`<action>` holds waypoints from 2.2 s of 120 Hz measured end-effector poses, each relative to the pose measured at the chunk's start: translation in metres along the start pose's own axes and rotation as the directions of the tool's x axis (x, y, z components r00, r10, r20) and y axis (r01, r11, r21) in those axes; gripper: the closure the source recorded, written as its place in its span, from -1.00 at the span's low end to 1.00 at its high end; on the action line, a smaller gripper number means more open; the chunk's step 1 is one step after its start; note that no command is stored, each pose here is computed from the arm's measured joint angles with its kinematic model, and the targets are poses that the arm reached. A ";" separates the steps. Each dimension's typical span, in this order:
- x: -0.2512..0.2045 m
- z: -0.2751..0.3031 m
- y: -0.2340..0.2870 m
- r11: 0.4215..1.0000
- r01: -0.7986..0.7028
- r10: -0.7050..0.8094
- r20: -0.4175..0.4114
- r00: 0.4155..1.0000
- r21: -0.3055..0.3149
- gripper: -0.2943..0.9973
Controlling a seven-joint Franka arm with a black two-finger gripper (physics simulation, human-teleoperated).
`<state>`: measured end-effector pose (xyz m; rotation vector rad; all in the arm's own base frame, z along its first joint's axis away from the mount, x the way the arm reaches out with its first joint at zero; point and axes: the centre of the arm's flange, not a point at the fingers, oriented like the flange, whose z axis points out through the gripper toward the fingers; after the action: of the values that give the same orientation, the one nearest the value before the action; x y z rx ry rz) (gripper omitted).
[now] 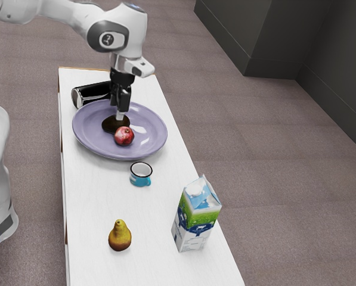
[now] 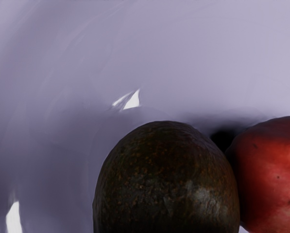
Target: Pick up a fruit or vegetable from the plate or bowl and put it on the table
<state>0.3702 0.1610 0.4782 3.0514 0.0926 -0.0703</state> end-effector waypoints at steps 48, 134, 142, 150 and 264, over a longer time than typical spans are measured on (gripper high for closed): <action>-0.001 0.023 0.008 1.000 -0.006 0.006 0.004 1.000 -0.017 -0.54; -0.005 0.040 0.009 0.999 0.011 -0.011 0.002 1.000 -0.044 -0.46; -0.005 0.040 0.009 0.999 0.012 -0.012 0.000 1.000 -0.045 -0.30; -0.005 0.040 0.008 0.999 0.014 -0.014 0.000 1.000 -0.044 -0.13; 0.042 -0.094 0.150 0.944 -0.318 0.330 -0.261 0.907 0.090 0.07</action>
<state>0.4256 0.0224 0.5829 3.0519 -0.4049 0.3772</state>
